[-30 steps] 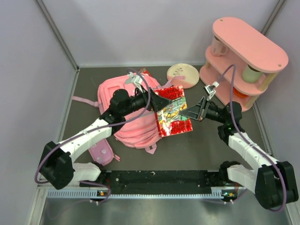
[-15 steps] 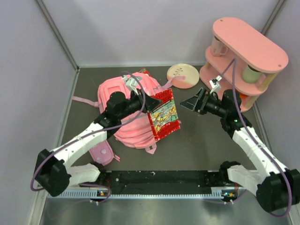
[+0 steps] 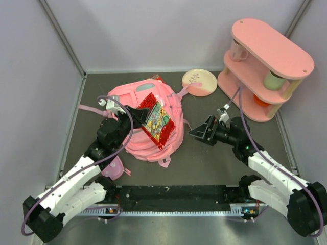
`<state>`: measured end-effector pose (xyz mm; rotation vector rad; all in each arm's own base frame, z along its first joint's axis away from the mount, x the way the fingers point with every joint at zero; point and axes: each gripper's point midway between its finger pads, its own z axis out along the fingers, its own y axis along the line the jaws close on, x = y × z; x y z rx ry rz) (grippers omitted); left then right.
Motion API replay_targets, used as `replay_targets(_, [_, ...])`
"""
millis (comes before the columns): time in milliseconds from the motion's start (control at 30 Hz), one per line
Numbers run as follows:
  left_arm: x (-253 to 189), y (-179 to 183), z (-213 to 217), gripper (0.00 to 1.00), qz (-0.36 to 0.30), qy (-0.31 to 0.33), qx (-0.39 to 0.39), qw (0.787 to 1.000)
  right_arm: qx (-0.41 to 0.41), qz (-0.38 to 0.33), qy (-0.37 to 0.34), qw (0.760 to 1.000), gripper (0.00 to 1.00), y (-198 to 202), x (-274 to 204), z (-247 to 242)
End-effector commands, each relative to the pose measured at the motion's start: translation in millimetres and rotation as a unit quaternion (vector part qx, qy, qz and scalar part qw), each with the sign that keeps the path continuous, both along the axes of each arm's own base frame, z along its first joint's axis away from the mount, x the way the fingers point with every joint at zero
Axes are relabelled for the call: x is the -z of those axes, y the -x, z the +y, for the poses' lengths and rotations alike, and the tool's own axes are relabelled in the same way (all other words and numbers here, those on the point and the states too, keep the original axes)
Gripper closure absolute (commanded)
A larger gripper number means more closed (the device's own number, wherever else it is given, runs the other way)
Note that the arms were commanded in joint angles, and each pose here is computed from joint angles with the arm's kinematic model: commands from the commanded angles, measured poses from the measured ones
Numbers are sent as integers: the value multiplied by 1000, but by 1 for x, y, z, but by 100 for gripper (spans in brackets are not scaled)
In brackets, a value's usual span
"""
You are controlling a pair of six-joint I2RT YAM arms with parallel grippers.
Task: Pack the student bag
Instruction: Pick up the book from the center of the board.
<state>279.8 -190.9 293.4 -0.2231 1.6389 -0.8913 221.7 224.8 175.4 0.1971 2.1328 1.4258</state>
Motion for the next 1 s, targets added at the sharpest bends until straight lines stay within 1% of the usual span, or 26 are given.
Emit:
replay_targets(0, [-36, 0, 4, 100, -51, 86, -13, 995, -15, -70, -82, 994, 5, 3, -52, 32])
replay_targets(100, [-40, 4, -3, 100, -59, 116, 10, 991, -29, -78, -118, 990, 5, 7, -64, 48])
replay_targets(133, [-45, 5, -5, 100, -68, 125, 15, 990, -32, -66, -119, 990, 5, 5, -57, 53])
replay_targets(200, [-47, 7, -9, 100, -71, 136, 29, 988, -44, -58, -142, 987, 5, 7, -62, 62])
replay_targets(267, [-56, 10, -11, 100, -85, 145, 40, 985, -50, -30, -154, 986, 5, 6, -54, 72])
replay_targets(300, [-59, 12, -13, 100, -89, 149, 48, 984, -59, -36, -167, 983, 5, 8, -58, 77])
replay_targets(367, [-66, 14, -15, 100, -102, 158, 55, 981, -68, -18, -178, 982, 5, 8, -53, 86])
replay_targets(433, [-67, 15, -14, 100, -105, 164, 57, 979, -84, -22, -195, 977, 5, 14, -59, 94])
replay_targets(467, [-67, 15, -14, 100, -108, 166, 57, 979, -87, -9, -198, 976, 5, 14, -55, 98])
replay_targets(533, [-69, 16, -15, 100, -111, 169, 61, 977, -99, -23, -217, 971, 5, 17, -63, 102])
replay_targets(600, [-71, 17, -17, 100, -116, 172, 67, 976, -100, -19, -229, 968, 5, 16, -62, 104])
replay_targets(633, [-70, 16, -18, 100, -114, 172, 68, 976, -102, -33, -242, 964, 5, 16, -70, 104])
replay_targets(700, [-68, 17, -19, 100, -113, 181, 74, 974, -103, -24, -246, 964, 5, 13, -68, 108])
replay_targets(767, [-67, 17, -22, 100, -115, 190, 82, 972, -111, -31, -260, 959, 5, 15, -75, 112])
replay_targets(800, [-66, 18, -24, 100, -112, 196, 87, 970, -112, -30, -266, 957, 8, 14, -75, 114])
replay_targets(833, [-65, 17, -25, 100, -111, 196, 88, 970, -111, -33, -274, 955, 15, 15, -76, 113])
replay_targets(867, [-63, 16, -27, 100, -108, 196, 91, 970, -114, -49, -292, 948, 20, 17, -87, 111])
replay_targets(900, [-63, 17, -27, 100, -108, 198, 91, 970, -110, -51, -296, 947, 26, 16, -88, 110])
replay_targets(933, [-61, 17, -27, 100, -106, 199, 91, 970, -109, -54, -297, 947, 37, 16, -88, 110])
replay_targets(967, [-61, 16, -27, 100, -105, 199, 90, 970, -109, -61, -300, 946, 44, 16, -90, 109])
